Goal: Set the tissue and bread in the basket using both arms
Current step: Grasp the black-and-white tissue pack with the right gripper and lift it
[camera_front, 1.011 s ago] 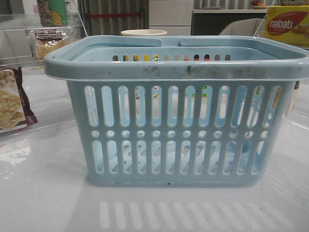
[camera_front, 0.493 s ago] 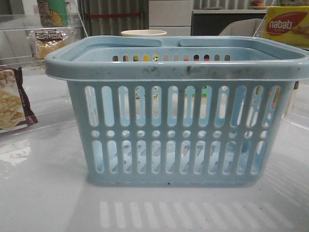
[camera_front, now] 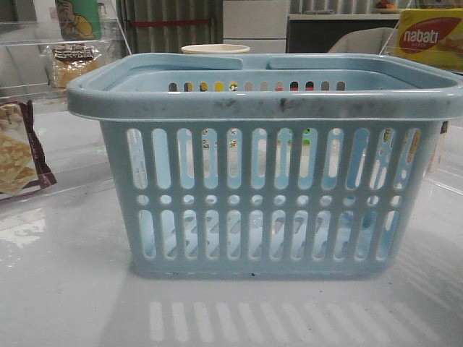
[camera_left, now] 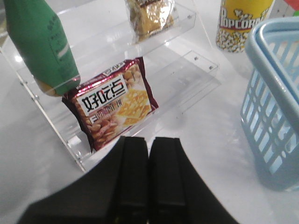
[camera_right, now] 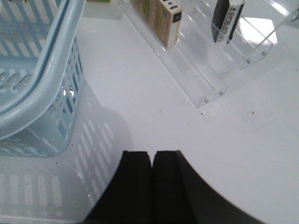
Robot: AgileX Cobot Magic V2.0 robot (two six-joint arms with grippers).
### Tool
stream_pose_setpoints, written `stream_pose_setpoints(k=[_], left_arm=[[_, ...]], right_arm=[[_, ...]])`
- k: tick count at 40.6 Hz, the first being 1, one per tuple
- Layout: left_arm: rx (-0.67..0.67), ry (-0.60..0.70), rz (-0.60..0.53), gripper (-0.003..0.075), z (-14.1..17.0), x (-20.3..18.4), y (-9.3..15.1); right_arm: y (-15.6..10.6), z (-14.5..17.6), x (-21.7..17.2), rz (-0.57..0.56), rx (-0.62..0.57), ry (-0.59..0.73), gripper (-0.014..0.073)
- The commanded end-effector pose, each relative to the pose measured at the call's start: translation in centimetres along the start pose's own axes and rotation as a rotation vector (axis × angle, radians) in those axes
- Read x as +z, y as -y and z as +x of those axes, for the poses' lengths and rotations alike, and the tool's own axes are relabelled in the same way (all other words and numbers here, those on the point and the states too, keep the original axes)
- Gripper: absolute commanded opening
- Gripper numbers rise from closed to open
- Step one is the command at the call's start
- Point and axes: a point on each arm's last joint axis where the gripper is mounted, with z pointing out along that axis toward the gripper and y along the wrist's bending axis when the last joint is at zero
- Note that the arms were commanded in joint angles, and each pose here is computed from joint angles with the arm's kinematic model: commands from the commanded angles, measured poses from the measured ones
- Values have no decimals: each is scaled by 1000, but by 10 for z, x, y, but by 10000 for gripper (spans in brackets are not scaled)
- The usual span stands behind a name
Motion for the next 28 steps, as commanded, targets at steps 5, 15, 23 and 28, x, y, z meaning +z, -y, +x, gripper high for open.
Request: stream_pose_setpoints(k=[5, 15, 23, 28], left_arm=[[-15, 7, 3, 130, -12, 14, -1], [-13, 6, 3, 520, -12, 14, -1], [-13, 5, 3, 482, -12, 14, -1], [-13, 5, 3, 449, -12, 14, -1]], right_arm=[[1, -8, 13, 2, 1, -10, 141], [2, -10, 30, 7, -2, -64, 573], [9, -24, 46, 42, -5, -62, 581], [19, -47, 52, 84, 27, -49, 581]])
